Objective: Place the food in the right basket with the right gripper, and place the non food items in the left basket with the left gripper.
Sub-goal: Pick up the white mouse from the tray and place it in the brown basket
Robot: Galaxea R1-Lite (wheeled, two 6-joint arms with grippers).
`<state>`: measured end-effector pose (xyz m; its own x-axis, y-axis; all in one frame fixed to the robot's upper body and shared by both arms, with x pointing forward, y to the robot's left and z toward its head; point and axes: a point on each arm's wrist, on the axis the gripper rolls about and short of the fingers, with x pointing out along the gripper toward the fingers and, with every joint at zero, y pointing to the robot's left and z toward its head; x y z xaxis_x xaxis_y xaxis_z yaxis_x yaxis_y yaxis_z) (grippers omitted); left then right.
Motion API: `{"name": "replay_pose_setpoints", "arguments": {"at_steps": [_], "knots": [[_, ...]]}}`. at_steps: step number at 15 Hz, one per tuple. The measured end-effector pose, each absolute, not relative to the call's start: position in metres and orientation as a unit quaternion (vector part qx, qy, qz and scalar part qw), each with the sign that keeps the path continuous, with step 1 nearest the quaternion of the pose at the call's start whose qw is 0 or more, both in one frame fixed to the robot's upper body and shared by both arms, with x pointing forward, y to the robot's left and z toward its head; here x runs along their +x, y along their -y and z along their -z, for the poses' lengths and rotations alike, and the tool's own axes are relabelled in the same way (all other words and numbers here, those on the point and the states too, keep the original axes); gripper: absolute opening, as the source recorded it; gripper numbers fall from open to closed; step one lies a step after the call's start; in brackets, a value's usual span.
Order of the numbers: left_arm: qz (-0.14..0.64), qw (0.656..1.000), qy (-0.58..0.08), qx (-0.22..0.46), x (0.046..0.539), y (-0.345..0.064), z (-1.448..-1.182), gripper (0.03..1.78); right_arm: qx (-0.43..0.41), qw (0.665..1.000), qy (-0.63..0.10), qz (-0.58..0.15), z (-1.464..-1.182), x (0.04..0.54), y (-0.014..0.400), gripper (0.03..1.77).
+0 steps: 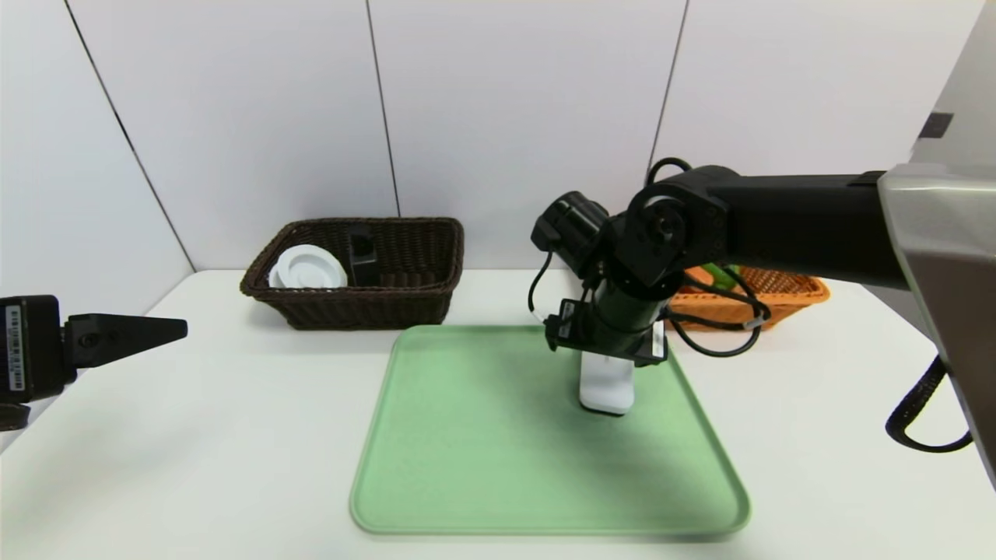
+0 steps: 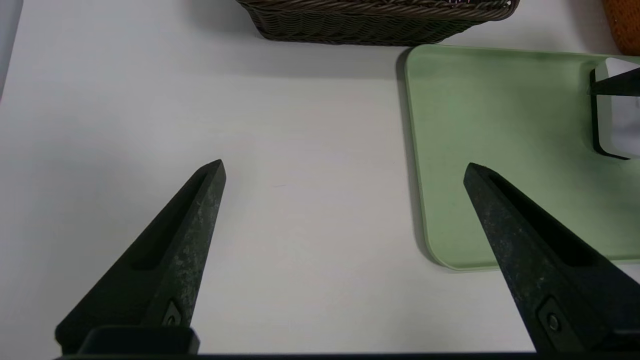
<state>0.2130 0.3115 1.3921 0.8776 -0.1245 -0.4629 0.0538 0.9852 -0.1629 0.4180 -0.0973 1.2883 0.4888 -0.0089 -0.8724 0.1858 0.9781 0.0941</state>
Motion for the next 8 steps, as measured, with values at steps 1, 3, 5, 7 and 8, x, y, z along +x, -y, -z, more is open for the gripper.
{"name": "replay_pose_setpoints", "arguments": {"at_steps": [1,3,5,7,8], "knots": [[0.047,0.966,-0.244,-0.072,0.2142,-0.3113,-1.3917,1.69,0.085,0.857,-0.505,0.060,-1.2889,0.4168,0.0987,1.71],[0.048,0.965,-0.247,-0.072,0.2160,-0.3109,-1.3908,1.69,0.081,0.860,-0.499,0.071,-1.2910,0.4172,0.1021,1.71],[0.049,0.964,-0.251,-0.072,0.2181,-0.3104,-1.3899,1.69,0.080,0.859,-0.499,0.075,-1.2898,0.4186,0.1036,1.71],[0.049,0.964,-0.253,-0.072,0.2192,-0.3102,-1.3894,1.69,0.081,0.858,-0.502,0.081,-1.2853,0.4222,0.1046,1.71],[0.049,0.963,-0.254,-0.072,0.2196,-0.3101,-1.3892,1.69,0.081,0.856,-0.503,0.083,-1.2826,0.4240,0.1050,1.71]]}}
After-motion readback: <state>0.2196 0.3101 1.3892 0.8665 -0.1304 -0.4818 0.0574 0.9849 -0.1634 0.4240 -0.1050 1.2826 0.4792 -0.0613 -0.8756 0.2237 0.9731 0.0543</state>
